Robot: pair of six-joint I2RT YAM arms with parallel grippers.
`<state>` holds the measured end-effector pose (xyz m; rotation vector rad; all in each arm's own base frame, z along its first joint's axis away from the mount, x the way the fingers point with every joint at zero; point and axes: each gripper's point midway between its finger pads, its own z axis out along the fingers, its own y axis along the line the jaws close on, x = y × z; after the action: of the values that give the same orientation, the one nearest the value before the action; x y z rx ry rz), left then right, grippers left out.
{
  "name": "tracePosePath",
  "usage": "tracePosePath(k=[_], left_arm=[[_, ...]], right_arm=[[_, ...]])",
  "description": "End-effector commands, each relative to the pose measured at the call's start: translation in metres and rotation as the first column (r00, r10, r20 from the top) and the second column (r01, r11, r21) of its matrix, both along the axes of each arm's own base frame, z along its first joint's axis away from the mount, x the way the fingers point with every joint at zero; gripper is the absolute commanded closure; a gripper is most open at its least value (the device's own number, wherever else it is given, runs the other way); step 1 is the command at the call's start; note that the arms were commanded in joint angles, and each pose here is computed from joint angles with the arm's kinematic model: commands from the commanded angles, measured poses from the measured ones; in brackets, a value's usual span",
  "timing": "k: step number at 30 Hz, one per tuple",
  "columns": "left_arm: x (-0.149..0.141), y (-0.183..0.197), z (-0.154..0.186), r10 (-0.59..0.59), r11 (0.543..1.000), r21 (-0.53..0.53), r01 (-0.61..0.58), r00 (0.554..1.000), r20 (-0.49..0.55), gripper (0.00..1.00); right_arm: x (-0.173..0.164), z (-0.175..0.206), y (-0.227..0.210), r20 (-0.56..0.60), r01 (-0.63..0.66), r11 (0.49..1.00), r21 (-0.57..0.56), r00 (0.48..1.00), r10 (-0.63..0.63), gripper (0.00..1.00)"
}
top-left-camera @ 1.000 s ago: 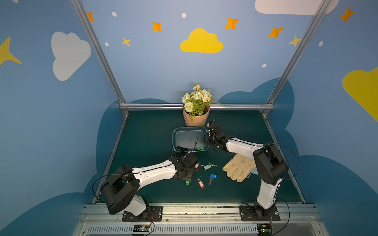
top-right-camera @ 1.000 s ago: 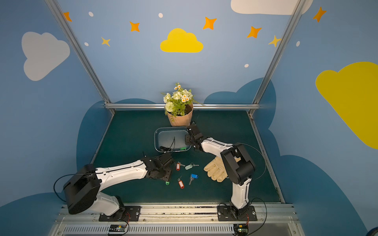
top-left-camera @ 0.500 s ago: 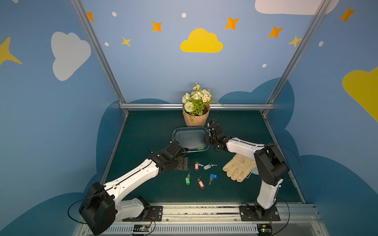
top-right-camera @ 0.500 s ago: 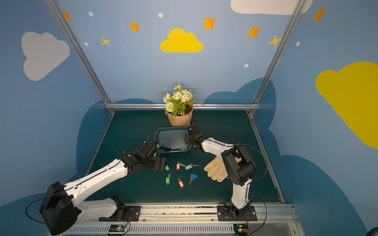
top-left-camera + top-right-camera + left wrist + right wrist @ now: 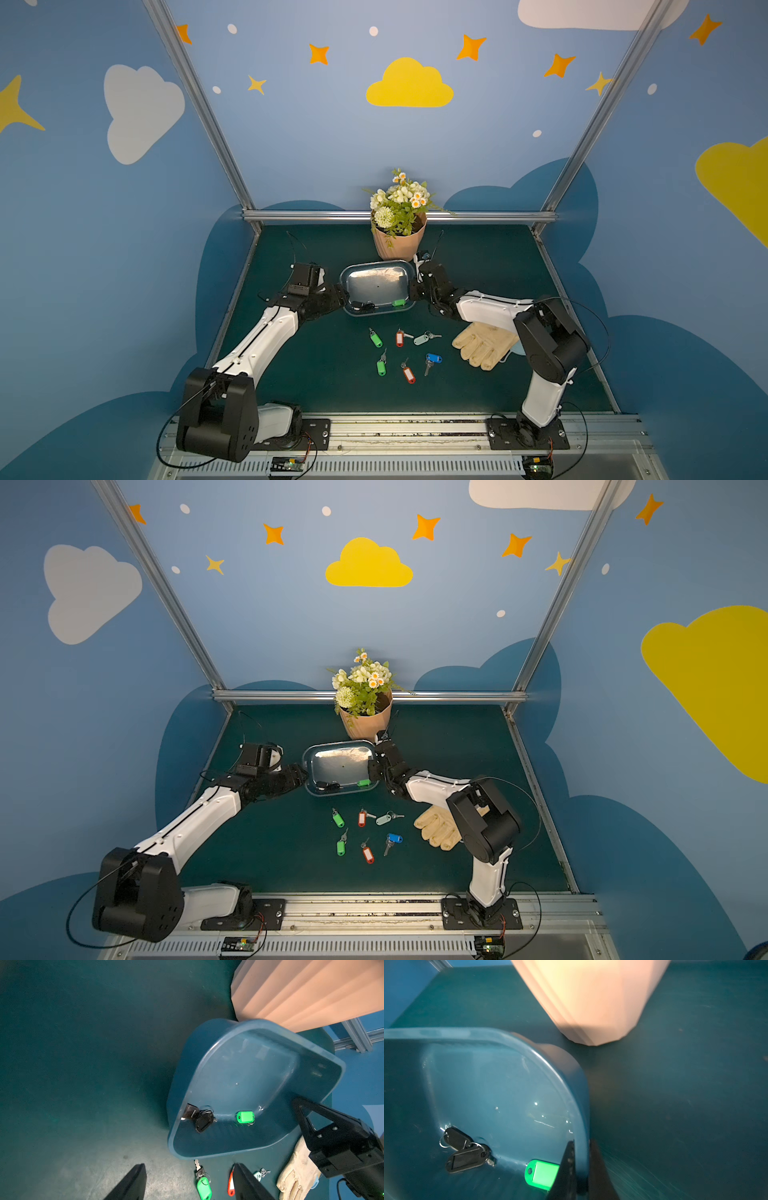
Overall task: Take the keys out of the storage box
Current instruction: Adjust the storage box at the center of the board.
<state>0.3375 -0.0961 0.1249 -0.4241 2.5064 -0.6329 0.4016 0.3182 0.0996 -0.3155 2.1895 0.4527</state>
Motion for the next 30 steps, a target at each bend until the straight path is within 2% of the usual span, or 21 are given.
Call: tracePosePath(k=[1, 4, 11, 18, 25, 30], left_arm=[[0.011, -0.001, 0.016, -0.032, 0.999, -0.021, 0.033, 0.998, 0.054, 0.31], [0.012, 0.008, 0.007, -0.01, 1.0, -0.013, 0.011, 0.999, 0.031, 0.32], [0.012, 0.032, -0.008, 0.044, 0.996, 0.073, -0.043, 0.999, -0.004, 0.34], [0.017, 0.04, -0.021, 0.051, 0.991, 0.127, -0.045, 0.998, -0.048, 0.55], [0.017, 0.046, -0.028, 0.063, 0.985, 0.162, -0.051, 0.996, -0.065, 0.65], [0.016, 0.047, -0.027, 0.069, 0.984, 0.168, -0.058, 0.996, -0.064, 0.78]], right_arm=[[0.012, 0.024, 0.034, 0.119, -0.09, 0.991, 0.095, 0.99, 0.078, 1.0], [0.013, 0.025, 0.055, 0.183, -0.179, 0.976, 0.121, 0.971, 0.156, 1.0], [0.017, 0.014, 0.074, 0.161, -0.222, 0.967, 0.125, 0.966, 0.201, 1.0], [0.019, 0.008, 0.085, 0.155, -0.244, 0.966, 0.083, 0.961, 0.23, 1.0], [0.017, 0.008, 0.087, 0.148, -0.258, 0.965, 0.045, 0.957, 0.249, 1.0], [0.017, 0.01, 0.083, 0.144, -0.253, 0.967, 0.018, 0.958, 0.248, 1.0]])
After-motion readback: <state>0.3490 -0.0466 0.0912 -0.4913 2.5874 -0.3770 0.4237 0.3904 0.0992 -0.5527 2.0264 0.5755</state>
